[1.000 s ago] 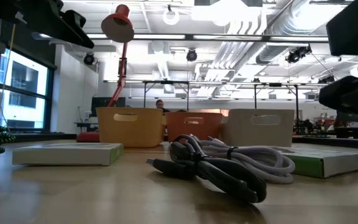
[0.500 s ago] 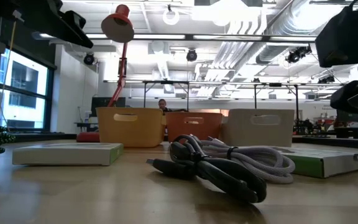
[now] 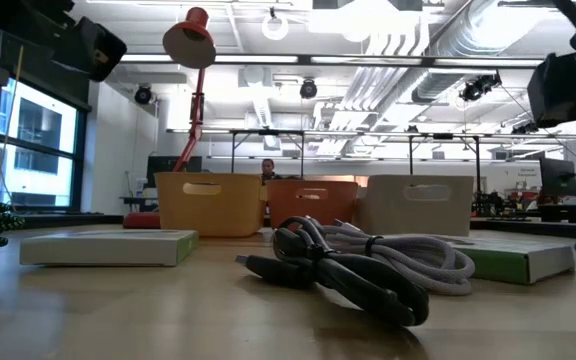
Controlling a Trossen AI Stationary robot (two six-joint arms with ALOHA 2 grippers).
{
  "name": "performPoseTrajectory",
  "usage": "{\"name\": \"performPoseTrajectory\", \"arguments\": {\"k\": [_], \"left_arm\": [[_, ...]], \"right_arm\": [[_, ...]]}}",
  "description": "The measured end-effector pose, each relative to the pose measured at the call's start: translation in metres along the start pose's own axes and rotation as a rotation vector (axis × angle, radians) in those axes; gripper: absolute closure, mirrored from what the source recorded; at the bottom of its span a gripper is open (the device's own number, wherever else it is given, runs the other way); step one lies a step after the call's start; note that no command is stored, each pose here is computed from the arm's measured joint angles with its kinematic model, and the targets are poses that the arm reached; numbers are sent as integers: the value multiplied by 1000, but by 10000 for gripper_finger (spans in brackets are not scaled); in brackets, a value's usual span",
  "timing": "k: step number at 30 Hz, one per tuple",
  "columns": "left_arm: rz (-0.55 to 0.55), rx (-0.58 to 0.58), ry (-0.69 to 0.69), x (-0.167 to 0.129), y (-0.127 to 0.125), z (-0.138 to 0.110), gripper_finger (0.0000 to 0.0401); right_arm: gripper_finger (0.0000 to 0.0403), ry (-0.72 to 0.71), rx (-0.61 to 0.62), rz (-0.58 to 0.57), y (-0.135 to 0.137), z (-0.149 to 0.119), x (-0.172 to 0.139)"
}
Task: Pick and place items into bin
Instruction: Put the white charger adaptor into the gray bin
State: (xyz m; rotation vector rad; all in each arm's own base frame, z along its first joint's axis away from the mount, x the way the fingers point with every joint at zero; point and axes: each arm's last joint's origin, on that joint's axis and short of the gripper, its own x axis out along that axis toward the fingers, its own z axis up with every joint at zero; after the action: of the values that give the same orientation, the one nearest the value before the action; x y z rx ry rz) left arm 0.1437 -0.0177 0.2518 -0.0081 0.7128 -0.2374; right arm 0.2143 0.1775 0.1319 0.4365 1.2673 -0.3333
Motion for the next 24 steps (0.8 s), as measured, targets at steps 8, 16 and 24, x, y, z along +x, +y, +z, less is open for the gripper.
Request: {"name": "performPoseTrajectory", "arguments": {"k": [8, 16, 24], "left_arm": [[39, 5, 9, 0, 1, -1, 208], [108, 7, 12, 0, 3, -1, 208], [144, 19, 14, 0, 4, -1, 208]], "right_arm": [[210, -12, 91, -89, -8, -2, -1], [219, 39, 176, -240, -24, -3, -2], [215, 0, 244, -300, -37, 17, 1]]}}
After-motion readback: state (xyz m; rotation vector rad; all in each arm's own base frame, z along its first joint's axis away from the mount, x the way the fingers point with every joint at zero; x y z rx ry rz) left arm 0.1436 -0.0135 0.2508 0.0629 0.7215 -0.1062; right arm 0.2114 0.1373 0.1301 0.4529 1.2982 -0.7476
